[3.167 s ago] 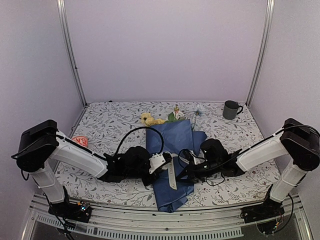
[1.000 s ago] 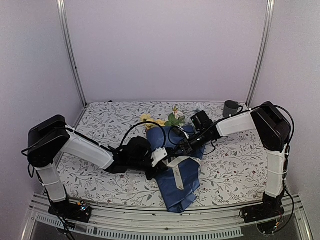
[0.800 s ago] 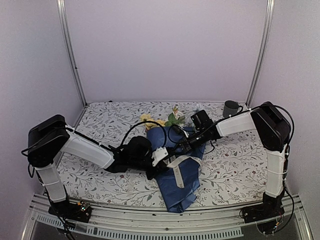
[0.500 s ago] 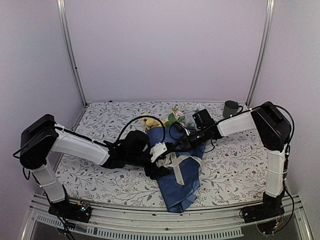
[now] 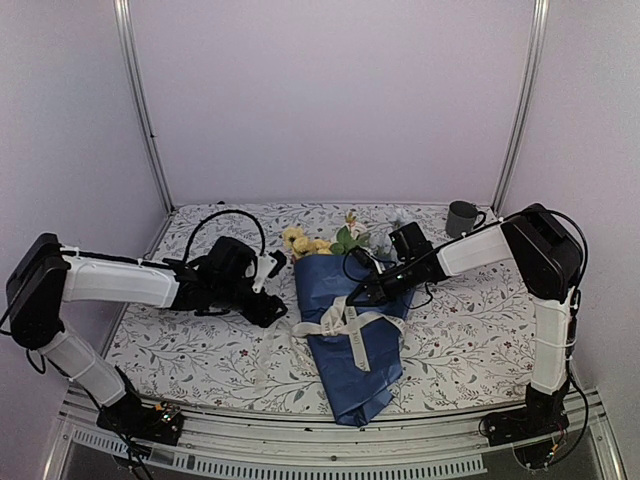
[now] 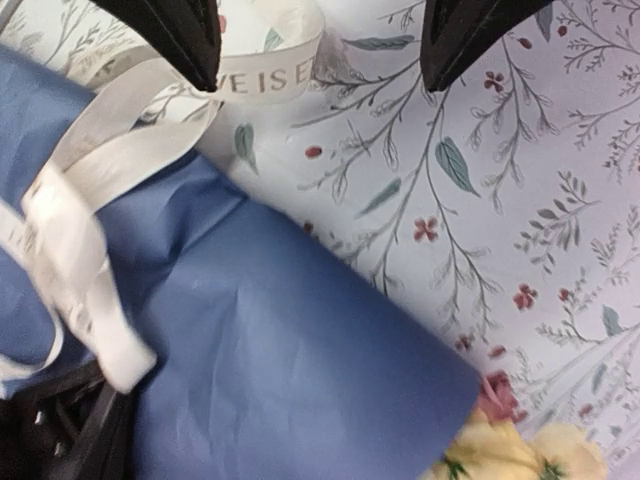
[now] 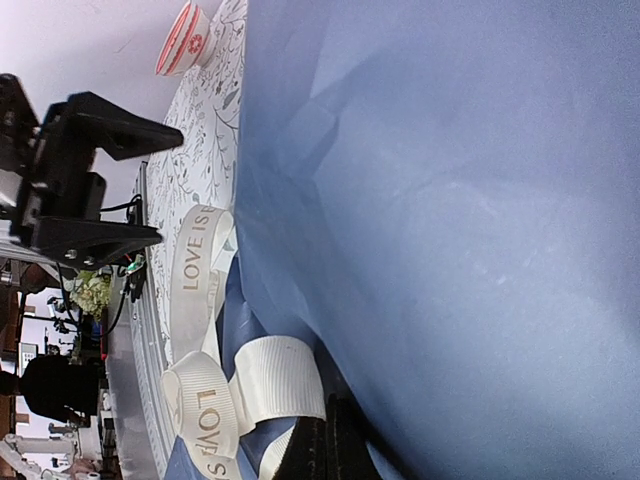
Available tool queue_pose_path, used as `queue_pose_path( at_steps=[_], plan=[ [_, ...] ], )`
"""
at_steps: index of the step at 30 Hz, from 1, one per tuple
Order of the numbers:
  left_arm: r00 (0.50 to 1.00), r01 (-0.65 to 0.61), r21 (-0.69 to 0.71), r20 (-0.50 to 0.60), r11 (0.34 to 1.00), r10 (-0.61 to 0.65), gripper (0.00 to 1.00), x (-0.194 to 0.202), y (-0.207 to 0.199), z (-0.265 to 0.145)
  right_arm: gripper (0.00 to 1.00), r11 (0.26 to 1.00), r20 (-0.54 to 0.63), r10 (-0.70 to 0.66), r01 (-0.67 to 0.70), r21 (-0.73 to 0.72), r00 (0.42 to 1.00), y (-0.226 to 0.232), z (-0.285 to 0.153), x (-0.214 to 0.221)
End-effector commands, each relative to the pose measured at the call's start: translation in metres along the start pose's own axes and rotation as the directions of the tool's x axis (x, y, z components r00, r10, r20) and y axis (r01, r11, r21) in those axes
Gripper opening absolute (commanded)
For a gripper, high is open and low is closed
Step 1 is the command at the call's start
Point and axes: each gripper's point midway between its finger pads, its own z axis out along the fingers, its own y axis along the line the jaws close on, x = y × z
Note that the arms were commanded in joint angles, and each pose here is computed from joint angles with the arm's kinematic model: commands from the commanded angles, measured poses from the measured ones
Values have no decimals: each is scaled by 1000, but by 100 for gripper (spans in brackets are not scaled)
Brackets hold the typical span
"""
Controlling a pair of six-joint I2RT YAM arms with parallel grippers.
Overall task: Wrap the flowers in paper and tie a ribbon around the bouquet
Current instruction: Tie the ribbon around the folded bouquet.
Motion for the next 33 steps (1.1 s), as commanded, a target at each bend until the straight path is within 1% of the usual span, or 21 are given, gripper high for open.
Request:
queue_pose_path(
  at_steps=[1, 4, 9, 11, 14, 15, 17, 18, 19, 22, 27, 30, 33],
  plan=[
    [984, 53, -14, -169, 998, -55, 63, 44, 4, 20, 0, 1000, -1, 6, -6, -6, 1000, -3, 0, 3],
    [978, 85, -13, -192, 996, -86, 61, 48, 3, 25, 0, 1000, 4, 2, -2, -8, 1000, 0, -2, 2],
    [978, 89, 9, -190, 996, -86, 61, 60, 0, 32, 0, 1000, 7, -4, 4, -12, 1000, 2, -4, 0],
    [977, 87, 22, -199, 996, -81, 58, 63, -1, 38, 0, 1000, 10, -5, 5, -12, 1000, 3, -4, -1],
    [976, 84, 47, -207, 995, -73, 43, 64, -6, 44, 0, 1000, 15, -4, 4, -6, 1000, 4, -7, -3],
    [975, 86, 64, -212, 994, -70, 36, 64, -8, 46, 0, 1000, 18, -4, 4, -4, 1000, 4, -8, -4],
    [972, 95, 106, -227, 990, -68, 18, 67, -14, 48, 0, 1000, 27, -5, 4, 4, 1000, 4, -11, -6],
    [970, 102, 117, -232, 988, -72, 4, 68, -15, 48, 0, 1000, 32, -4, 4, 11, 999, 3, -13, -7],
    [968, 107, 120, -238, 987, -76, 0, 70, -15, 49, 0, 1000, 39, -7, 6, 15, 999, 4, -16, -9],
    [970, 117, 92, -224, 989, -94, 0, 66, -7, 48, 0, 1000, 67, -4, 2, 25, 998, 4, -25, -16],
    [983, 137, -27, -119, 990, -139, 0, 33, 27, 44, 0, 999, 168, 14, -21, 34, 986, 8, -55, -37],
    [990, 121, -48, -68, 991, -124, 0, 15, 36, 45, 0, 992, 252, 40, -67, 103, 967, -6, -82, -49],
    [992, 115, -78, -41, 990, -118, 0, 5, 44, 47, 0, 976, 323, 86, -144, 162, 943, -28, -108, -51]
  ],
)
